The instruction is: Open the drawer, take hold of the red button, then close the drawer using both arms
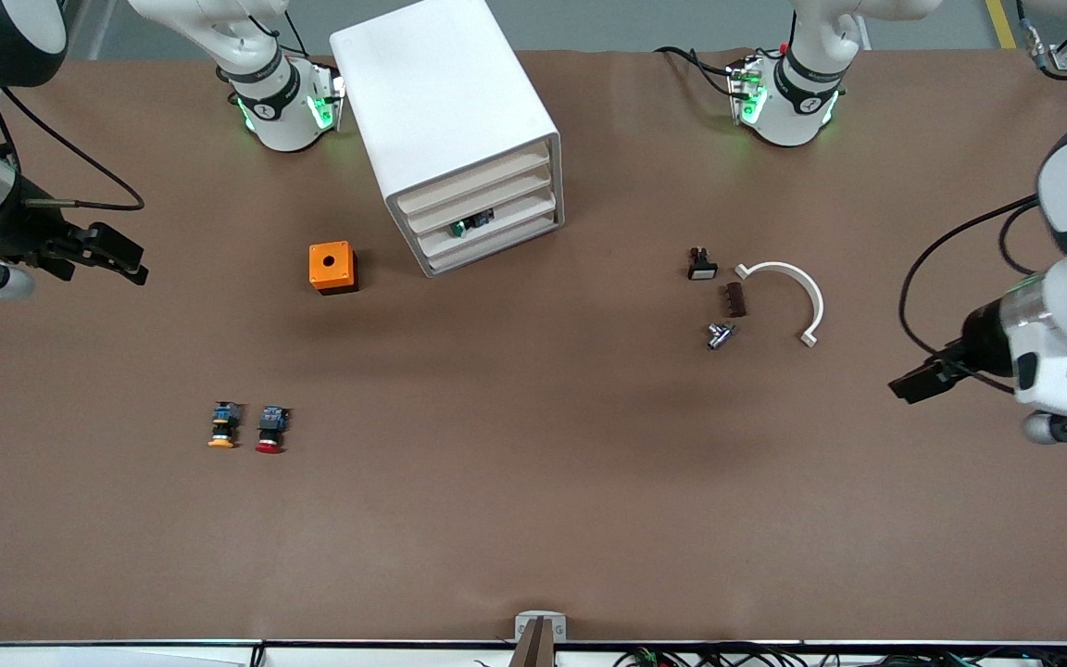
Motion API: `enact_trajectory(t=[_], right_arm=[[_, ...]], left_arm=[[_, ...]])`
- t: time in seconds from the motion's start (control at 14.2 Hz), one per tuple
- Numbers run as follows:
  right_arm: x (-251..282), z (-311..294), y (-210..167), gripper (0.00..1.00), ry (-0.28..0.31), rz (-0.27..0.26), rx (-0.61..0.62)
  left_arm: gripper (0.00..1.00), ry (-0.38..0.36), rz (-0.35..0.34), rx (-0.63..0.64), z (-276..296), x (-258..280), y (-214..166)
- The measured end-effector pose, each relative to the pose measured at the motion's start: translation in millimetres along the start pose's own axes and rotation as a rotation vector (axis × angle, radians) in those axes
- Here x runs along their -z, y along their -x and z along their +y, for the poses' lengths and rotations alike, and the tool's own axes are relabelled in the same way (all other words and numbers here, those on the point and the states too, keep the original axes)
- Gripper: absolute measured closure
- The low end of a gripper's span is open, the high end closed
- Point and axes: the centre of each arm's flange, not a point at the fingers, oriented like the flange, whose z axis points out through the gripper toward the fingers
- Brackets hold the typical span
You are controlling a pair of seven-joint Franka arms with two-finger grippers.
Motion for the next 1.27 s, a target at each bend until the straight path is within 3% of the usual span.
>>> enact_trajectory(t=[0.28,0.7,1.06,1.27], right_arm=[[0,-1,0,0.0,0.0,0.0,-0.004],[0,-1,0,0.0,0.001,0.001,-0.004],[1,-3,0,0.0,0.001,0.005,-0.001],[3,-8,0,0.0,0.001,0.014,0.008]], left_arm=[[0.0,0.024,0.02,0.005,-44,38,-7],[0.0,0.011,0.008,-0.139,-107,79,-4],[0.0,-0.06,0.007,-0.255,-119,89,47],[0.0,-0.102,0.044,-0.313,-111,89,87]])
